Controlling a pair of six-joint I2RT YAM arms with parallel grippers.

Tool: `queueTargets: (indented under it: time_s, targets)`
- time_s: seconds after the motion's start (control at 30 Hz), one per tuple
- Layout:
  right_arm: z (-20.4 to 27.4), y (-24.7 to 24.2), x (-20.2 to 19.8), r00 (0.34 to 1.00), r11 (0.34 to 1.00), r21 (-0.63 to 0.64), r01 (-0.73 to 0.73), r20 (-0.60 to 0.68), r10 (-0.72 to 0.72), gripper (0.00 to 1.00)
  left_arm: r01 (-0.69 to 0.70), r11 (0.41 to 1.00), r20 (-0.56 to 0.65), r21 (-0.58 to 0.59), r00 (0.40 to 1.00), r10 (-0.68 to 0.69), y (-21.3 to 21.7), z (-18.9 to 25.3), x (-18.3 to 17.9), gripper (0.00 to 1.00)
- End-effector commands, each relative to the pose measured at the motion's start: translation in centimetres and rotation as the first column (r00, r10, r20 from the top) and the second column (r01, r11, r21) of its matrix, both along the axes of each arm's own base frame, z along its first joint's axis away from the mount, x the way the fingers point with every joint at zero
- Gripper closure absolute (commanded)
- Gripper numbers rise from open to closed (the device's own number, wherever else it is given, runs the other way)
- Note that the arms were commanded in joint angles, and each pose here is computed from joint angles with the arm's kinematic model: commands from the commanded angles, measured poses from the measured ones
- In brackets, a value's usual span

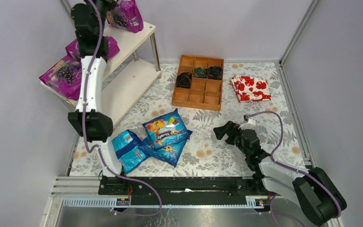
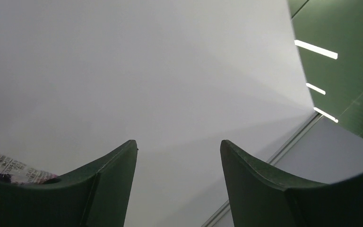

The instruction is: Place and organize the candy bags onto the shelf

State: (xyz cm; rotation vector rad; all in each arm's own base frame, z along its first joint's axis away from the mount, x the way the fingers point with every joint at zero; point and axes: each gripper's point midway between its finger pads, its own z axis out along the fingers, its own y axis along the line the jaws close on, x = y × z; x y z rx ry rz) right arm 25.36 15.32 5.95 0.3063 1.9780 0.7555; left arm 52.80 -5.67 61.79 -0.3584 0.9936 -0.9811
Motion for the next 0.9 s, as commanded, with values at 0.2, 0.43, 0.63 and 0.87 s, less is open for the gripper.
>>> queueTargets:
  time_s: [0.2, 0.43, 0.63, 0.87]
  targets:
    - [2.0, 0.6, 1.2, 0.998, 1.0, 0.026, -0.002, 0.061, 0.001, 0.0, 0.024, 0.99, -0.068, 0.136, 0.998, -0.015, -4.2, -4.1, 3.9, 0.35]
    - [2.0, 0.7, 1.2, 0.998, 1.0, 0.028, -0.005, 0.058, 0.003, 0.0, -0.168, 0.958, -0.279, 0.231, 0.932, 0.231, -1.0, -8.6, 4.3, 0.36]
    - [2.0, 0.6, 1.2, 0.998, 1.0, 0.029, -0.004, 0.061, 0.003, 0.0, -0.229, 0.926, -0.362, 0.301, 0.871, 0.333, 0.7, -10.7, 2.8, 0.37]
    - [2.1, 0.7, 1.2, 0.998, 0.999, 0.032, -0.008, 0.06, 0.006, 0.0, -0.216, 0.898, -0.382, 0.384, 0.848, 0.368, 1.1, -11.0, 0.2, 0.36]
